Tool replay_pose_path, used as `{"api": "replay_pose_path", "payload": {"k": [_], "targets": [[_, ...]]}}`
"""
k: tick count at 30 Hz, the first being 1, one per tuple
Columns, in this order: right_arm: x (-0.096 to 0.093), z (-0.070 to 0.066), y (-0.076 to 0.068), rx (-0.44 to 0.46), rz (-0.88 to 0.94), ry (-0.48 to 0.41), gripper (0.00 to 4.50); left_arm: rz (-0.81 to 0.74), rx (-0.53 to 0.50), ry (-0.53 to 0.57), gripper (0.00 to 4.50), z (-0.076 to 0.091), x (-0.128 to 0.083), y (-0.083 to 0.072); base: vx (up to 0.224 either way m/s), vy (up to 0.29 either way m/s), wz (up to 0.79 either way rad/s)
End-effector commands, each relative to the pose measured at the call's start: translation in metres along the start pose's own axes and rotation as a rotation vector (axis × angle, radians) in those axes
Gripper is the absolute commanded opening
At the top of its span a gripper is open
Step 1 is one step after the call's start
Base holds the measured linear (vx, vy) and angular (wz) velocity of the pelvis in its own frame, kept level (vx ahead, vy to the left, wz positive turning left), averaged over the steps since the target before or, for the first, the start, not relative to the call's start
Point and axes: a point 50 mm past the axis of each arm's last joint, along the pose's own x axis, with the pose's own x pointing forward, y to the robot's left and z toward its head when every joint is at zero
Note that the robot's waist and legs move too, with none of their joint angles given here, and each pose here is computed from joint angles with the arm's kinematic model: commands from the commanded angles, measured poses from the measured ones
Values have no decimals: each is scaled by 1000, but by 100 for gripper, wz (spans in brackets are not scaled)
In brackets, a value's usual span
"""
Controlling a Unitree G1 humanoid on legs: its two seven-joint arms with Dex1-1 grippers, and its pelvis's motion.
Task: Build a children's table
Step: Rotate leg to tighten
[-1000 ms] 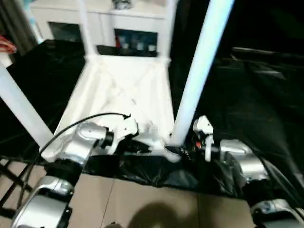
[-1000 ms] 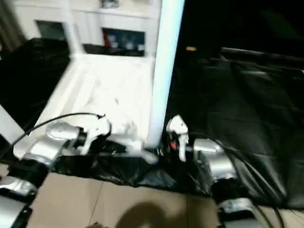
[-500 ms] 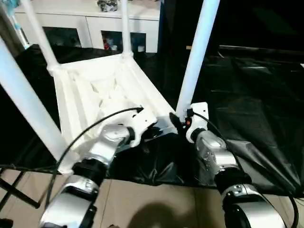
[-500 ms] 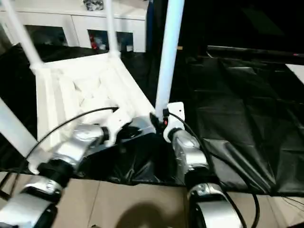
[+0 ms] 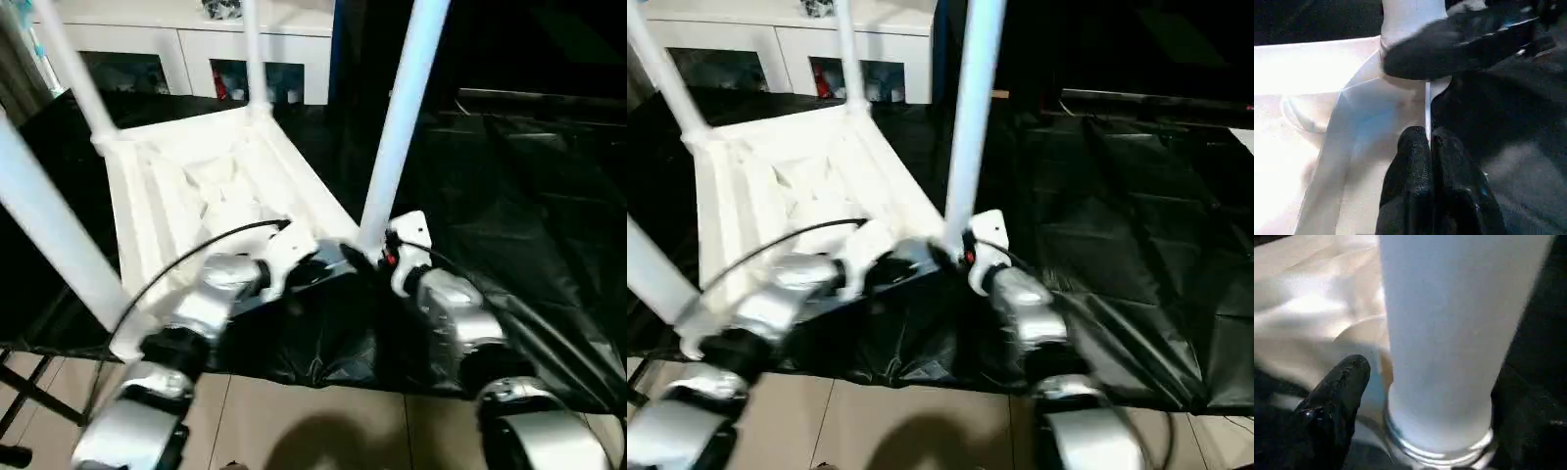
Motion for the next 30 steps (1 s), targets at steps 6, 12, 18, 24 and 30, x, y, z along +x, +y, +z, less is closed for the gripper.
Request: {"api": "replay_pose_path", "payload": {"k": [6, 12, 18, 24, 30], "targets": [[-8, -5, 21, -83, 388, 55, 393, -147, 81, -42, 0, 8, -4, -6, 0, 0, 0], [-32, -6, 22, -76, 635, 99, 369, -192, 96, -19, 0, 2, -23, 4, 0, 0, 0], [-44, -9, 26, -75, 755, 153, 322, -251, 116, 12, 0, -3, -37, 10, 0, 0, 0], [-45, -8, 29, -69, 795, 169, 279, -279, 127, 30, 0, -5, -42, 12, 0, 0, 0], [-47, -8, 33, -63, 827, 188, 261, -297, 130, 33, 0, -5, -44, 13, 0, 0, 0]]}}
